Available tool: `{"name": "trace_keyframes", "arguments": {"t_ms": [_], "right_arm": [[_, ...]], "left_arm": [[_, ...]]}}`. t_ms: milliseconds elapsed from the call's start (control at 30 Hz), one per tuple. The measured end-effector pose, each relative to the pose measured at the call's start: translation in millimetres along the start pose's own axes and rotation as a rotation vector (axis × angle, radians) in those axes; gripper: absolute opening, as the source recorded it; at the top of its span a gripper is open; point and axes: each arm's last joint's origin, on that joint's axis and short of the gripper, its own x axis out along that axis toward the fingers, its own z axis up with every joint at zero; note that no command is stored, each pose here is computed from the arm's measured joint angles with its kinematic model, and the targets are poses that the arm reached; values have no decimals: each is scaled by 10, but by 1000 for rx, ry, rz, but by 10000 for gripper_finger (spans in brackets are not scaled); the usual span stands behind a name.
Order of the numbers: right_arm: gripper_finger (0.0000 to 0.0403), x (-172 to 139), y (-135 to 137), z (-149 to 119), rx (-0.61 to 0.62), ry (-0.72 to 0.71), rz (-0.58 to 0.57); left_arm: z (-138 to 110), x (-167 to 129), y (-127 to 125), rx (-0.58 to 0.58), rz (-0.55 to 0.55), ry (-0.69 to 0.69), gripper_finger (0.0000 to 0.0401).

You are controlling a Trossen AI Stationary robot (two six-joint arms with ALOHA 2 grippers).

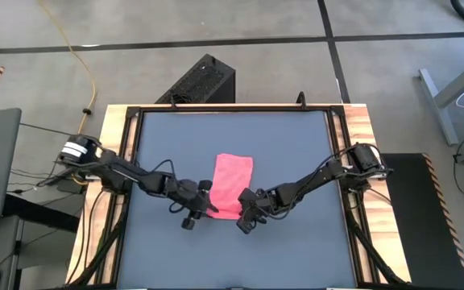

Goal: Roll towel
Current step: Roll the pink towel

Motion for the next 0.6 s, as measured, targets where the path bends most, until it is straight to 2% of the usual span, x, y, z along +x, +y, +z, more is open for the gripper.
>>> {"name": "trace_keyframes", "arguments": {"t_ms": [267, 600], "right_arm": [[13, -6, 15, -32, 70, 13, -2], [29, -21, 68, -102, 51, 54, 28]], "left_arm": [[-223, 223, -95, 75, -3, 99, 112], [-332, 299, -129, -33, 73, 157, 109]]}}
